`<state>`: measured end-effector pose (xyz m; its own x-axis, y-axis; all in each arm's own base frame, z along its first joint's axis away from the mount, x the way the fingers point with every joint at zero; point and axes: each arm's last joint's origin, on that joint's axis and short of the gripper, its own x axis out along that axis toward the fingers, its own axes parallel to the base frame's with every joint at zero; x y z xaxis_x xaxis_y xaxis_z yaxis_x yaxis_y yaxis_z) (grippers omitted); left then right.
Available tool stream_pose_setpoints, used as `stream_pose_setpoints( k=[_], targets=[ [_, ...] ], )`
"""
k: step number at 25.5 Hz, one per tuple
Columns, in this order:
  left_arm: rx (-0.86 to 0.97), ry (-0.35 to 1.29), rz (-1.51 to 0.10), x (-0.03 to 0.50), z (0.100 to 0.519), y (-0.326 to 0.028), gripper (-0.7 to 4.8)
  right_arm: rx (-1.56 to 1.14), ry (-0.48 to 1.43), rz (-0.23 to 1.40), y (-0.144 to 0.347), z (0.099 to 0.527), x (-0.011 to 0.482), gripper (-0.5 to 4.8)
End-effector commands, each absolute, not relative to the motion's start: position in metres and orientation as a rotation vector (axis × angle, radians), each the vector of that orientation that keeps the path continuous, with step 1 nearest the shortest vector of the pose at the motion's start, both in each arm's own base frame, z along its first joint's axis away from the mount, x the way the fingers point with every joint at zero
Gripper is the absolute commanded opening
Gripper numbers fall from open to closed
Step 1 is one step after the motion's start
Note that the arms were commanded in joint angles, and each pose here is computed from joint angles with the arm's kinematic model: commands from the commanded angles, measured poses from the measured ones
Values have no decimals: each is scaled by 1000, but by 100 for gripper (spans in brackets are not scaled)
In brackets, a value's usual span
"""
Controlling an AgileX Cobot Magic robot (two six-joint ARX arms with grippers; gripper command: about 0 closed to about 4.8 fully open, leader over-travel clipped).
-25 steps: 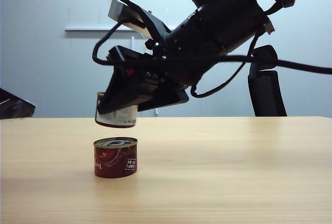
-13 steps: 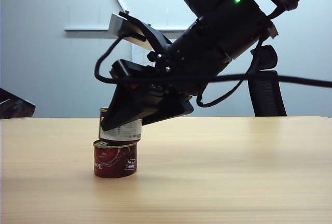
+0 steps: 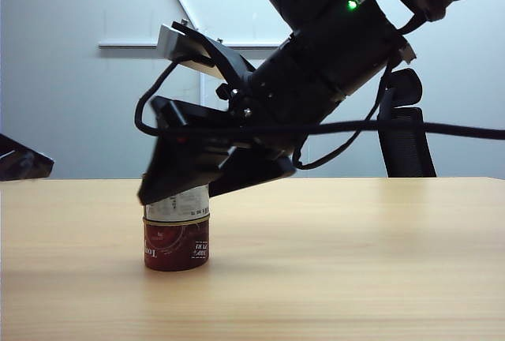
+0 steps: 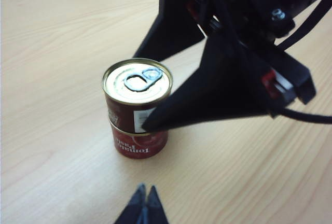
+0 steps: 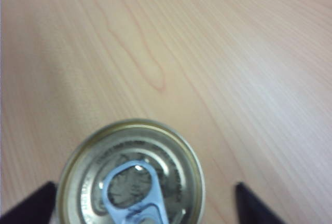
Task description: Stack a can of tomatoes on the right onto the can of tomatoes on the left.
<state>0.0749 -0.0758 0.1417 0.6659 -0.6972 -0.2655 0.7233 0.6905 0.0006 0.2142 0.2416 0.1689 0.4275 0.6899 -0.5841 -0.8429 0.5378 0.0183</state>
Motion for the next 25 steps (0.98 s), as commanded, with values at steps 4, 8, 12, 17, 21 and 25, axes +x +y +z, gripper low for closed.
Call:
stream_pose_setpoints(
  k=[4, 8, 12, 17, 21, 25],
  targets=[
    [105, 245, -802, 75, 144, -76, -4, -239, 464, 985, 246, 185, 217, 479],
    [100, 242, -771, 77, 144, -73, -4, -133, 354, 978, 247, 216, 219, 479],
    [77, 232, -632, 87, 145, -61, -4, -10, 203, 972, 233, 277, 206, 456],
    [29, 174, -302, 99, 151, -29, -4, 68, -21, 931, 186, 344, 175, -5],
    [11, 120, -98, 100, 155, -8, -4, 104, -111, 737, 143, 374, 150, -5],
    [7, 56, 4, 97, 160, 0, -4, 79, -136, 495, 99, 388, 122, -5]
  ],
)
